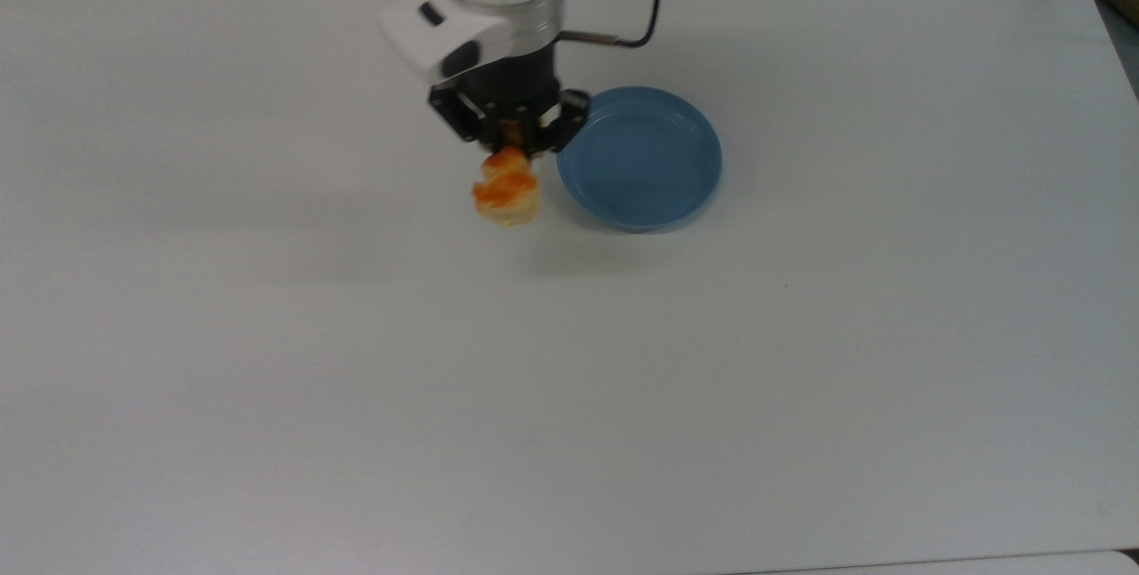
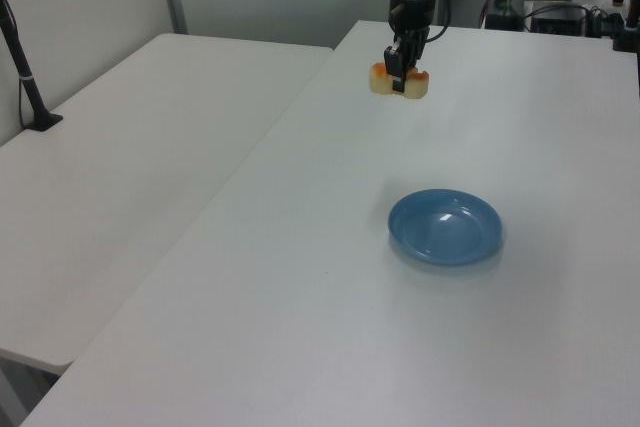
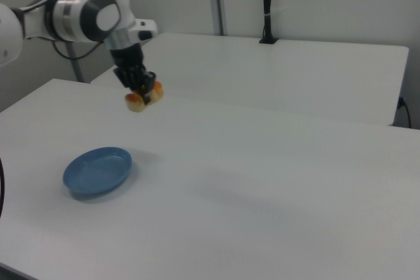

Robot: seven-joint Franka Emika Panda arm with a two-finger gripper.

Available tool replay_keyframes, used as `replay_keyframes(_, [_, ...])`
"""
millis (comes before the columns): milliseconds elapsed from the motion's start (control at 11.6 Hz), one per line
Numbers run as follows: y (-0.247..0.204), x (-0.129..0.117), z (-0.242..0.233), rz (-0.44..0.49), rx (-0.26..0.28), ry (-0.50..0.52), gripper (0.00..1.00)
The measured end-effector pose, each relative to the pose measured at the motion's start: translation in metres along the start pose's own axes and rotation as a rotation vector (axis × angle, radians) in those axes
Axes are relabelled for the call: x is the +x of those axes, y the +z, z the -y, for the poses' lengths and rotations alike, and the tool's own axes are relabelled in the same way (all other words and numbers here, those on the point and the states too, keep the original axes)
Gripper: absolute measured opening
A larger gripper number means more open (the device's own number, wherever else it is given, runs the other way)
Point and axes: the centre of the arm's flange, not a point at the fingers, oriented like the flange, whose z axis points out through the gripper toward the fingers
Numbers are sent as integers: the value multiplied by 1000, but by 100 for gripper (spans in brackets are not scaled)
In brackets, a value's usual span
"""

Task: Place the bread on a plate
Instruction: 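Lift the bread roll and carry it over the blue plate, then lower the bread roll onto the blue plate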

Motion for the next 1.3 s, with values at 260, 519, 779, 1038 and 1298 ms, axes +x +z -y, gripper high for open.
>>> replay_keyframes(260, [1, -24, 56, 21, 10, -59, 25])
replay_keyframes(519, [18, -46, 93, 62, 5, -107, 25])
replay_keyframes(779, [21, -63, 111, 81, 13, -139, 25])
replay_keyframes(1038, [32, -80, 120, 114, 9, -164, 26])
replay_keyframes(1298, [50, -103, 125, 165, -2, -187, 26])
